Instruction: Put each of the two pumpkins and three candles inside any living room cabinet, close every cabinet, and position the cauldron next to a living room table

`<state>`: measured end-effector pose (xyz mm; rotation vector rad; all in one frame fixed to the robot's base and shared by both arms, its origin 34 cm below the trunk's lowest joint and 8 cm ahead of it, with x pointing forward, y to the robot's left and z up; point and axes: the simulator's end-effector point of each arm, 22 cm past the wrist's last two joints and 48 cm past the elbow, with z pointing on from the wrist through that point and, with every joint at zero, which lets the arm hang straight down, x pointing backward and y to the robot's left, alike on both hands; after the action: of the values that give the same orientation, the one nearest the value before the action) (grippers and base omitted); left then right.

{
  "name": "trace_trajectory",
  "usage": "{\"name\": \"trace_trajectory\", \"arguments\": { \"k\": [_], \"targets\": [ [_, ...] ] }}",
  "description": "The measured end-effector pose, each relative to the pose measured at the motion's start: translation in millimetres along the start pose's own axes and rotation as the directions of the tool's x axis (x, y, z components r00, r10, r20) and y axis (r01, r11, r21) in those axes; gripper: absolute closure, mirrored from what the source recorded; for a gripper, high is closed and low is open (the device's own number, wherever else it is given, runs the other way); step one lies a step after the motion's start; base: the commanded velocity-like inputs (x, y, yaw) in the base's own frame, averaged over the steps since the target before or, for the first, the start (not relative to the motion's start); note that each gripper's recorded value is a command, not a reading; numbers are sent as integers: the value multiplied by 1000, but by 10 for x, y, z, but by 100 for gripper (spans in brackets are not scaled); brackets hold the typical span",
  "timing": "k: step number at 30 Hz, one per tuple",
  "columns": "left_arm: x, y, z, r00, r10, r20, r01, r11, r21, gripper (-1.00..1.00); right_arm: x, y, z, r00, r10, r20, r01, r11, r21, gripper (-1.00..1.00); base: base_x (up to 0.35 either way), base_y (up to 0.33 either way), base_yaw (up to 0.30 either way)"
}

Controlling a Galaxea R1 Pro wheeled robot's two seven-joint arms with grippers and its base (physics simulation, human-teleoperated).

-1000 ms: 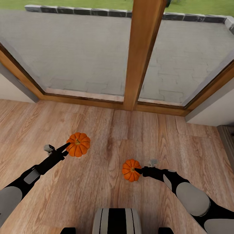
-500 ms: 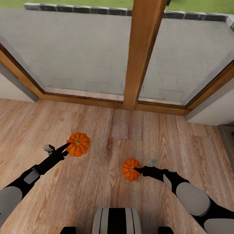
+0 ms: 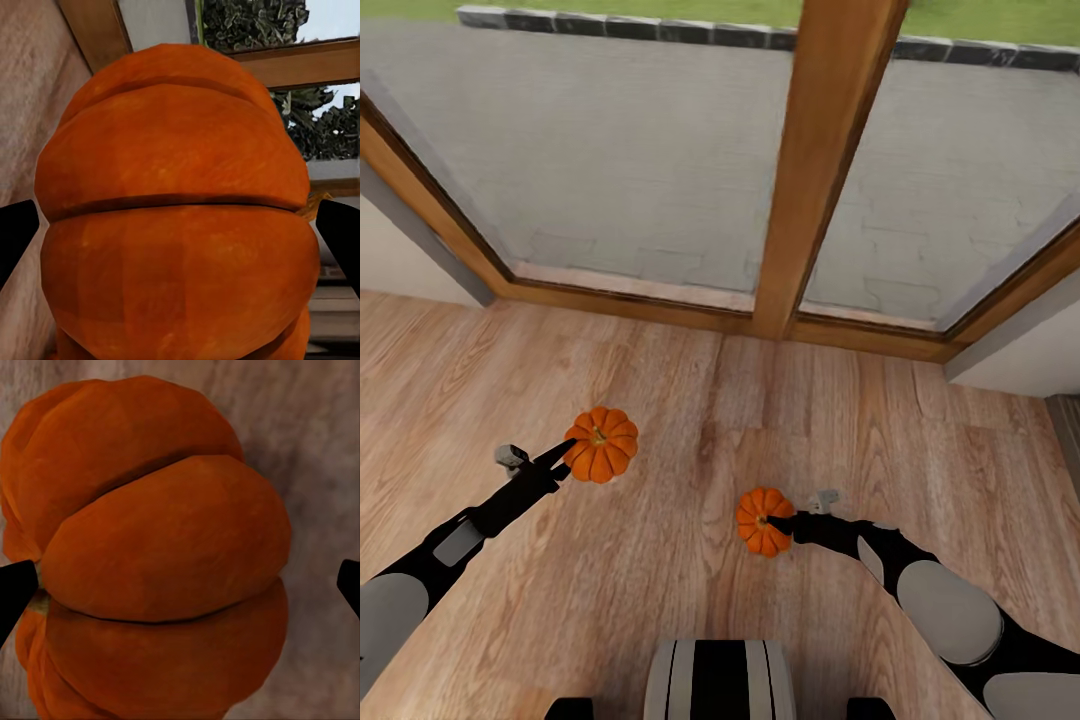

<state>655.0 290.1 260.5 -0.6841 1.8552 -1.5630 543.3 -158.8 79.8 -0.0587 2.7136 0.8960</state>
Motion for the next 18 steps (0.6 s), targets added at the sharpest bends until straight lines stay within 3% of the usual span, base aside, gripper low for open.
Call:
{"name": "trace_trajectory", "arguments": {
  "k": [15,18],
  "targets": [
    [1,0,0,1000,0,0,0,1000,0,100,0,6,2,1000,0,1,0,1000,-1,-100,0,0,5],
    [3,1,0,1000,0,-1,0,1000,0,100,1,30,3,1000,1,1,-1,1000,-12,-100,0,0,139]
  ]
}}
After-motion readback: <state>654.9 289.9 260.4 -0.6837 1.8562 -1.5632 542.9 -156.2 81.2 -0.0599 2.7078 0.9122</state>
